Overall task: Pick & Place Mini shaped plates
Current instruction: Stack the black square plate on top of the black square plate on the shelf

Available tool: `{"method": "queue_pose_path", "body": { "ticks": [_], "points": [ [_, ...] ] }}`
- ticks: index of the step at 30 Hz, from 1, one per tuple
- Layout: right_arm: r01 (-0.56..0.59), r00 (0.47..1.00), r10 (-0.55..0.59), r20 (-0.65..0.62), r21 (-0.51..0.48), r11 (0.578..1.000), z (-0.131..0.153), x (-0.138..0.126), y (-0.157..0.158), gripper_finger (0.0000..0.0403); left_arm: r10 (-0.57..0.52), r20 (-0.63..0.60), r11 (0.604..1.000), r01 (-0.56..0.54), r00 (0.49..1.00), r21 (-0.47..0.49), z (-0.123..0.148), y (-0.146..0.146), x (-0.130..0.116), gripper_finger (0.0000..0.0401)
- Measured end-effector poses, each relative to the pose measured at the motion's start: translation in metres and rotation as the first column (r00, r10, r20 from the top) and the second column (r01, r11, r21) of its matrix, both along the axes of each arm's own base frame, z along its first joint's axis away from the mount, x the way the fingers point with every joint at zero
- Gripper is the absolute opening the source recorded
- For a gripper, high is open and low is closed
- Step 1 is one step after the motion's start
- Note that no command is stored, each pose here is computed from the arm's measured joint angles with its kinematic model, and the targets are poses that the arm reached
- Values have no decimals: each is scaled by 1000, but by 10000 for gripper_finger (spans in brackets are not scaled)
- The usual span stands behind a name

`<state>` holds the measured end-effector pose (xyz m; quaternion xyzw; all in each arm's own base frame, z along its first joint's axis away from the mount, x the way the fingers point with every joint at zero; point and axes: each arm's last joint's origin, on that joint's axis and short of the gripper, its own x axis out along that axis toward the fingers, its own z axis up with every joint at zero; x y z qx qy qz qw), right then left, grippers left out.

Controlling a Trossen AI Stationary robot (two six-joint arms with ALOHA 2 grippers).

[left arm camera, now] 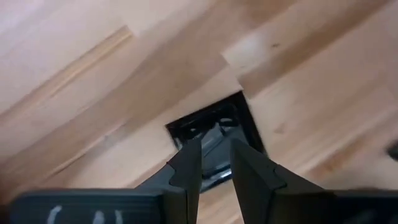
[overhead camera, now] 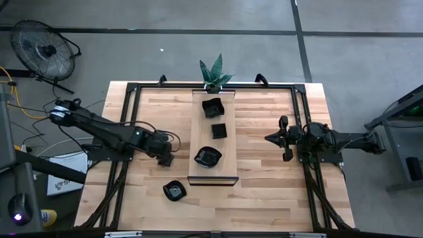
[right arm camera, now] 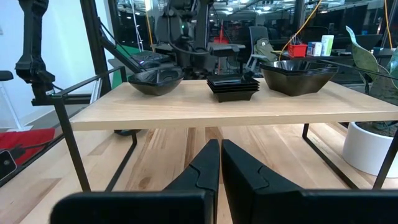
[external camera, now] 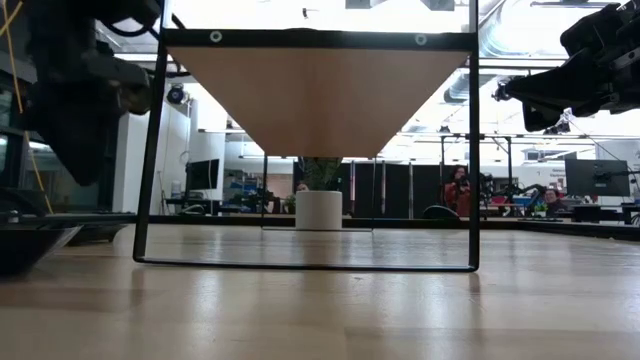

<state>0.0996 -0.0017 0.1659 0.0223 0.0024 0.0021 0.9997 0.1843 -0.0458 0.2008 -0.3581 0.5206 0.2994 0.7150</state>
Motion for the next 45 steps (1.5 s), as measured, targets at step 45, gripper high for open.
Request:
{"method": "queue_pose_path", "body": {
  "ticks": [45],
  "points": [
    [0,1000,0,0,0,1000,0,0,0,12,232,-106,964,-243,967,-108,-47,2,-2,81]
  ]
}}
